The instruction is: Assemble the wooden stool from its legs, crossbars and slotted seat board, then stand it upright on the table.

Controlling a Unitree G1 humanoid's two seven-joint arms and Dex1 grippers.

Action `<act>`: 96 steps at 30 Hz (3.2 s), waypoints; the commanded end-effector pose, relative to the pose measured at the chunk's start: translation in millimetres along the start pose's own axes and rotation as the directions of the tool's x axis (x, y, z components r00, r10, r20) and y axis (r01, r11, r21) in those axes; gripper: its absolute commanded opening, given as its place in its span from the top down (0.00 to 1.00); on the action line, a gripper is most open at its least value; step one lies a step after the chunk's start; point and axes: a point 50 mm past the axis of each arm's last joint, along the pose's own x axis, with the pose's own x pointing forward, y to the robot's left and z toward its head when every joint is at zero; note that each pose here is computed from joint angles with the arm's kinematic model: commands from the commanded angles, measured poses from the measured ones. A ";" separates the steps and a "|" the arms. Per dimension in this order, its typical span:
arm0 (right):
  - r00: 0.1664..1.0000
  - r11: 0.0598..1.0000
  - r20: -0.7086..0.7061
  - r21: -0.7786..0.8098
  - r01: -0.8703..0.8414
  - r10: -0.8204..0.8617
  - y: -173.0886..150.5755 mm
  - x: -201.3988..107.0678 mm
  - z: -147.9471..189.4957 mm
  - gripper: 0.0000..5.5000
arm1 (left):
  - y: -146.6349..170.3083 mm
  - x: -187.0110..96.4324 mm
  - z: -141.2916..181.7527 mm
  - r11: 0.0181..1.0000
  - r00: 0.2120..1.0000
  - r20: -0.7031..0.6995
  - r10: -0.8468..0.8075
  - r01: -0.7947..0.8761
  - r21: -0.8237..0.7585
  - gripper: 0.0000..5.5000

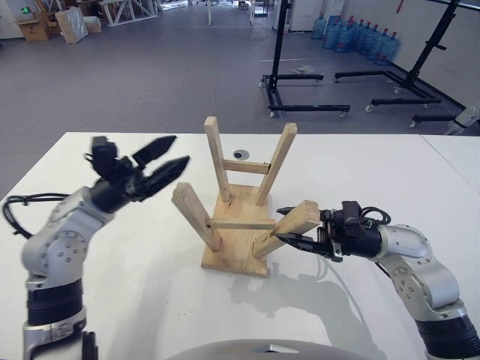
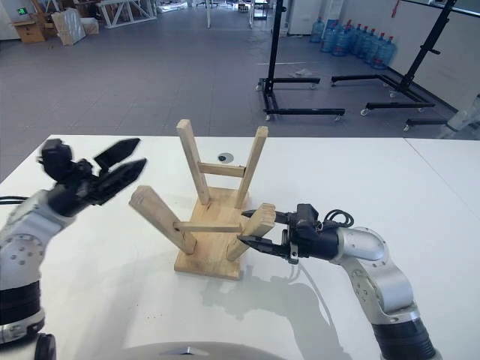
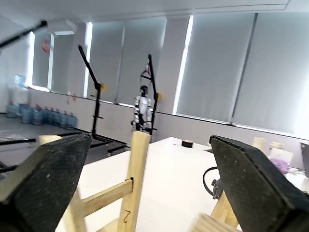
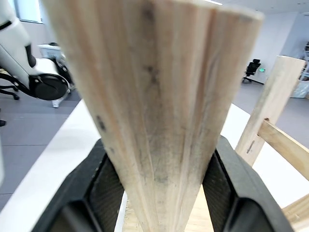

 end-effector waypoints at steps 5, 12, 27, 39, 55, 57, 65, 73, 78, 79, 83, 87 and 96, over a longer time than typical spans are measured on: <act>0.997 0.998 -0.069 0.047 0.033 -0.030 -7.1 0.2 -3.0 0.63 | -1.1 -7.0 -10.1 0.999 0.999 -0.051 0.019 -0.020 -0.031 0.19; 0.997 0.999 -0.080 0.041 -0.004 0.007 -15.9 3.2 -1.5 0.63 | -1.5 4.2 -43.9 0.993 0.992 -0.126 -0.026 0.011 -0.118 0.19; 0.985 0.993 -0.126 0.048 -0.109 0.115 -55.4 -11.0 -12.8 0.63 | -20.4 40.1 -90.2 0.936 0.957 -0.164 -0.240 0.183 -0.301 0.19; 0.981 0.990 -0.132 -0.007 -0.143 0.141 -95.4 3.3 19.9 0.30 | -26.0 50.1 -97.8 0.928 0.960 -0.128 -0.249 0.199 -0.315 0.19; 0.980 1.000 0.198 0.012 0.028 -0.030 -71.0 -14.3 72.2 0.06 | -33.6 56.2 -109.4 0.933 0.967 -0.139 -0.213 0.159 -0.323 0.19; 0.994 1.000 0.113 0.019 -0.003 0.001 -63.6 -9.1 55.5 0.06 | -32.4 58.5 -108.8 0.936 0.971 -0.129 -0.201 0.151 -0.319 0.19; 0.998 0.998 0.008 0.005 -0.061 0.061 -55.0 -4.7 35.6 0.06 | -28.0 60.4 -108.7 0.940 0.970 -0.137 -0.200 0.151 -0.306 0.19; 0.999 0.999 0.026 -0.019 -0.039 0.040 -57.6 -4.8 40.5 0.06 | -27.7 57.5 -114.1 0.945 0.963 -0.176 -0.205 0.148 -0.291 0.19; 0.993 0.998 0.114 -0.046 0.041 -0.036 -59.9 -11.4 56.3 0.06 | -26.9 58.3 -117.8 0.951 0.963 -0.186 -0.193 0.137 -0.278 0.19; 0.986 0.997 0.158 -0.042 0.066 -0.059 -61.1 -13.6 63.3 0.06 | -25.6 59.7 -119.1 0.954 0.965 -0.190 -0.180 0.125 -0.271 0.19; 0.943 0.991 0.313 -0.033 0.130 -0.113 -57.3 -21.6 89.8 0.06 | -23.6 67.1 -125.0 0.967 0.967 -0.214 -0.136 0.083 -0.242 0.19; 0.902 0.963 0.383 -0.096 0.251 -0.197 -55.6 -20.5 109.6 0.06 | -25.8 63.5 -130.1 0.971 0.965 -0.238 -0.108 0.051 -0.234 0.19; 0.866 0.773 0.320 -0.400 0.491 -0.384 -31.7 34.6 96.3 0.06 | -32.1 55.0 -136.3 0.972 0.958 -0.271 -0.091 0.027 -0.232 0.19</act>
